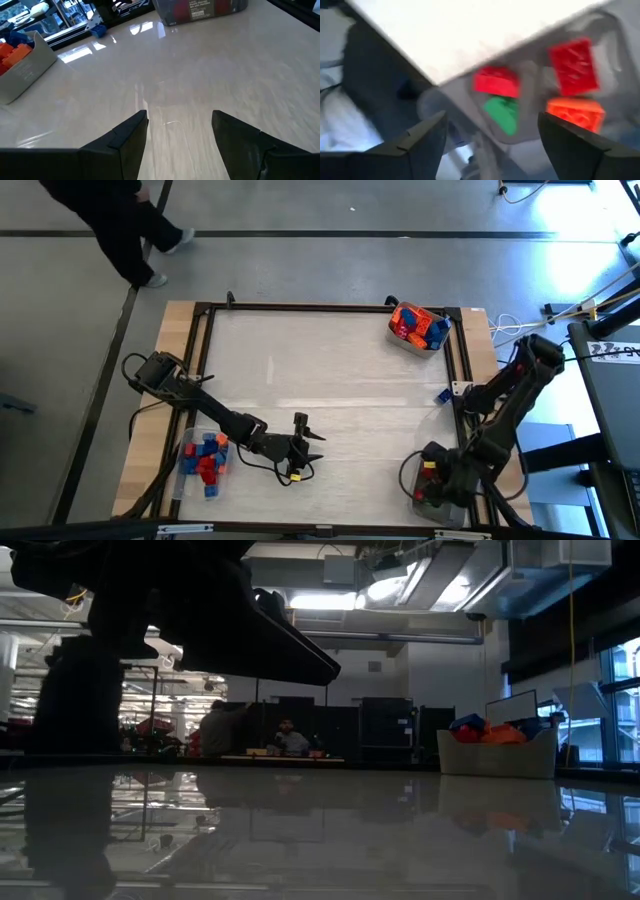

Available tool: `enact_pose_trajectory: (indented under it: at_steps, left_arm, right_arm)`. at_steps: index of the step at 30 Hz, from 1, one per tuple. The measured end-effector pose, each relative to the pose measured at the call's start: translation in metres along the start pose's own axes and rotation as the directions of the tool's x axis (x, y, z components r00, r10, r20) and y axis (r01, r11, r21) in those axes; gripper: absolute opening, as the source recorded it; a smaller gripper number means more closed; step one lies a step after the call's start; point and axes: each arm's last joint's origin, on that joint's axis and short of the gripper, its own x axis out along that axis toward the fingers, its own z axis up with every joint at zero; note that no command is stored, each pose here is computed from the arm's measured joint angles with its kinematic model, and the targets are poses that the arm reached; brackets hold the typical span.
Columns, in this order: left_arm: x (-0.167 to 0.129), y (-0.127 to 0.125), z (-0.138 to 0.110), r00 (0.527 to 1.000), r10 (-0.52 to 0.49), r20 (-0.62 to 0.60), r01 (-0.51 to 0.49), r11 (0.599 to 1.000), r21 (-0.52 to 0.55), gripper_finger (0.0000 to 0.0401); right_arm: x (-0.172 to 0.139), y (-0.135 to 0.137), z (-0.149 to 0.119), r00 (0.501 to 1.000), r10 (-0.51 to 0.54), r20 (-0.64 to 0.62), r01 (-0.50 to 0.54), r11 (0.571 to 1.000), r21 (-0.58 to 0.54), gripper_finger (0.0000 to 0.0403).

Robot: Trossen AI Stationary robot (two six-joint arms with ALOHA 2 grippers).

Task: Sort blocks by size
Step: Put the blue game piece into the black bin

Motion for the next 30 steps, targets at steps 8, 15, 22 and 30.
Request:
enact_pose_trajectory:
  at_steps: [8, 15, 22, 30]
  left_arm:
    - [0.000, 0.000, 0.000, 1.000, 0.000, 0.002, 0.000, 1.000, 0.002, 0.0210]
    - [0.000, 0.000, 0.000, 1.000, 0.000, 0.002, 0.000, 1.000, 0.002, 0.0210]
    - [0.000, 0.000, 0.000, 1.000, 0.000, -0.002, 0.000, 1.000, 0.007, 0.0210]
    - [0.000, 0.000, -0.001, 1.000, -0.001, -0.006, 0.001, 1.000, 0.011, 0.0210]
  right_arm:
    - [-0.009, 0.009, 0.045, 0.991, 0.060, 0.122, -0.043, 0.990, -0.136, 0.0299]
    - [-0.015, 0.003, 0.100, 0.962, -0.027, 0.271, 0.095, 0.965, -0.243, 0.0298]
    - [-0.029, -0.042, 0.145, 0.839, -0.449, 0.309, 0.477, 0.879, -0.016, 0.0298]
    - [-0.028, -0.074, 0.176, 0.806, -0.560, 0.192, 0.533, 0.828, 0.174, 0.0298]
